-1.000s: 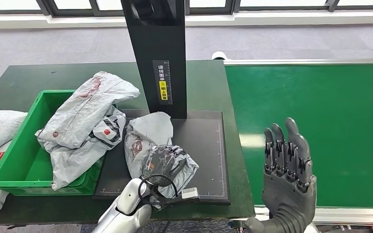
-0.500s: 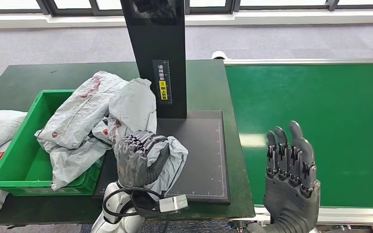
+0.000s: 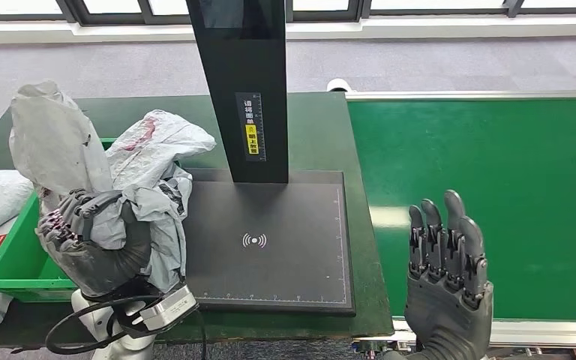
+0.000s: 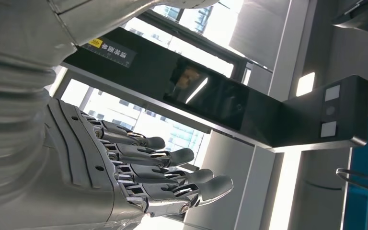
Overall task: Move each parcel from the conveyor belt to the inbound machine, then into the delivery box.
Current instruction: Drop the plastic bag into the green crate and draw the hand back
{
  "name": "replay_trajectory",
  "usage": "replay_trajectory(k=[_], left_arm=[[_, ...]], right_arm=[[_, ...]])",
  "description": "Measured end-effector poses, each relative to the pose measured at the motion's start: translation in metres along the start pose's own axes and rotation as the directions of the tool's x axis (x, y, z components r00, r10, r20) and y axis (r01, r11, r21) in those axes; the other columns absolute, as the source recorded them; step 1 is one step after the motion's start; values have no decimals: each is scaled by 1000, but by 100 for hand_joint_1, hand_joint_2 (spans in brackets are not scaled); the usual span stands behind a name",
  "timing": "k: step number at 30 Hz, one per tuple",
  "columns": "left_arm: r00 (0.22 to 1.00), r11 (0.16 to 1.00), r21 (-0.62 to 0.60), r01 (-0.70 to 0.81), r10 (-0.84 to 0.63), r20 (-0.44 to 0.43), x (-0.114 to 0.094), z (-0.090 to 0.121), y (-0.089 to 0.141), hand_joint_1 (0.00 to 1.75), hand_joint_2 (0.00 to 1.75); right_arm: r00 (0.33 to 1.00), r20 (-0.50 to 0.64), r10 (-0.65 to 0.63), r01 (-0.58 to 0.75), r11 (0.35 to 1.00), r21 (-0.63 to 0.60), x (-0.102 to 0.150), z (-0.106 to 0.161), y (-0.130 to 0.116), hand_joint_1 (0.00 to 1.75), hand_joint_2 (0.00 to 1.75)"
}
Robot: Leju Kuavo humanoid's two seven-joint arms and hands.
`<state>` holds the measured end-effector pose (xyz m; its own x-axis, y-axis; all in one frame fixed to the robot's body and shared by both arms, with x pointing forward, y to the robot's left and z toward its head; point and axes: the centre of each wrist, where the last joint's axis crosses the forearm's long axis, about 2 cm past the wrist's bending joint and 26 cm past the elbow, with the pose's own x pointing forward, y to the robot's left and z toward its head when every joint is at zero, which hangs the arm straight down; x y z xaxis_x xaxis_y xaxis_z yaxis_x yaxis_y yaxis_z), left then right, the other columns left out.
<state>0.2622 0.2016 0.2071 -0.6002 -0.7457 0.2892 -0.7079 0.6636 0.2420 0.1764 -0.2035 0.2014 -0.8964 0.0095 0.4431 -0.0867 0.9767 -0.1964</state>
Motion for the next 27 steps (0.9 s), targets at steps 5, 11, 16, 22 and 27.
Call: replay_trajectory(k=[5, 11, 16, 22, 27], left_arm=[[996, 994, 51, 92, -93, 14, -16, -14, 15, 175, 175], [923, 923, 20, 385, -386, 1, -62, -44, 27, 175, 175], [840, 849, -193, 492, -521, -154, -97, -39, -4, 175, 175], [772, 789, -427, 442, -577, -267, -123, -18, -40, 175, 175], [704, 736, -560, 381, -623, -340, -138, 1, -55, 175, 175]], right_arm=[[1000, -1, -15, 15, 1000, 4, 0, 0, 1, 0, 175], [999, 6, -38, 38, 999, 26, -1, -2, 1, 0, 175], [999, 12, -49, 49, 998, 35, -1, -4, 1, 0, 175], [998, 18, -53, 52, 998, 38, -1, -6, 1, 0, 175], [998, 22, -58, 57, 998, 35, -2, -8, 1, 0, 175]])
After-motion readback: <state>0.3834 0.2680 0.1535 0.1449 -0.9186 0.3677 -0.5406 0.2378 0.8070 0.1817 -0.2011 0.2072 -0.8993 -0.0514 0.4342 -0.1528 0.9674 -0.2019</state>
